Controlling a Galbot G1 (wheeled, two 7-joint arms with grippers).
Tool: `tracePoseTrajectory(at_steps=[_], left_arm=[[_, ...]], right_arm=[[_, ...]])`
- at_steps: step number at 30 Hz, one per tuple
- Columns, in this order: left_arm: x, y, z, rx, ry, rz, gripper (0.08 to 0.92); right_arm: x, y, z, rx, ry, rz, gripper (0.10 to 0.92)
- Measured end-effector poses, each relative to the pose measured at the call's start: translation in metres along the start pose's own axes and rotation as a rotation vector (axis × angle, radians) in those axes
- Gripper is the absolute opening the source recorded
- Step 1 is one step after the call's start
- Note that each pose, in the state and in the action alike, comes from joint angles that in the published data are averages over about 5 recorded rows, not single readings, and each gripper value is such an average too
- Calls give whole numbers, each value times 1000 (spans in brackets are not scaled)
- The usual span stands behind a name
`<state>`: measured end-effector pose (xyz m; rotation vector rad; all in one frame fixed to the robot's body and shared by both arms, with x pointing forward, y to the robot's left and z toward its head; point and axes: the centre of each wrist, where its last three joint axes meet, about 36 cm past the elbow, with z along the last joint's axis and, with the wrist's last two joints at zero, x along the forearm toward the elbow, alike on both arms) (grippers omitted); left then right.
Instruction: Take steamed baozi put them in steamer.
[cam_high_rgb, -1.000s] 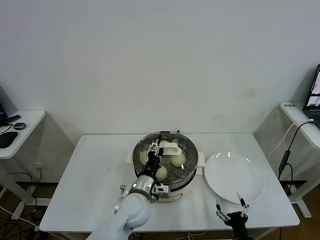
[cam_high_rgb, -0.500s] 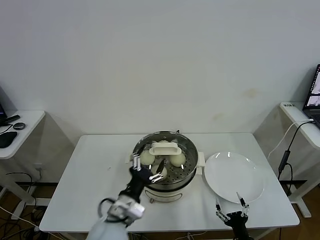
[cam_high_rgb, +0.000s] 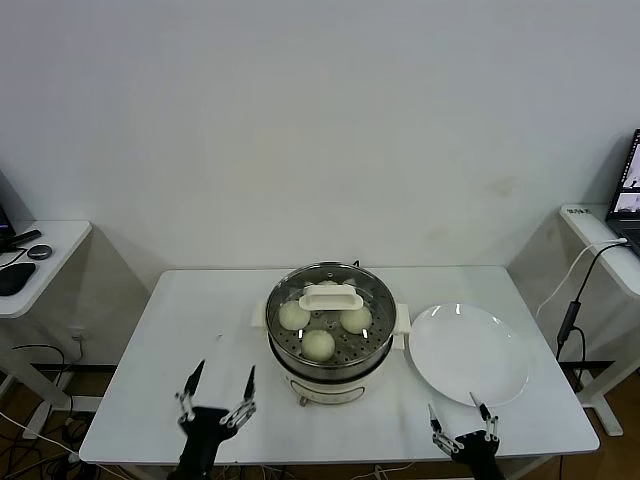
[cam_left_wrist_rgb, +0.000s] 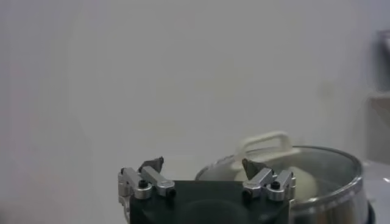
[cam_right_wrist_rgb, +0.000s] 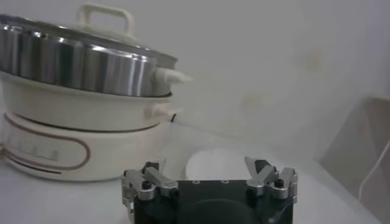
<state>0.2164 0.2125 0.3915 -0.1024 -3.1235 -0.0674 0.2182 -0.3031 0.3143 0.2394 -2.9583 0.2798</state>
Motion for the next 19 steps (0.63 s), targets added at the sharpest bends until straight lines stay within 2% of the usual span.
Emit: tracePoseTrajectory(at_steps=[8,19], left_arm=[[33,10,33,95,80,-79,823],[56,19,53,118,132,-133,823]], right_arm=[[9,4,-10,-52,31,-31,823],[14,8,-12,-78,44,-53,823]])
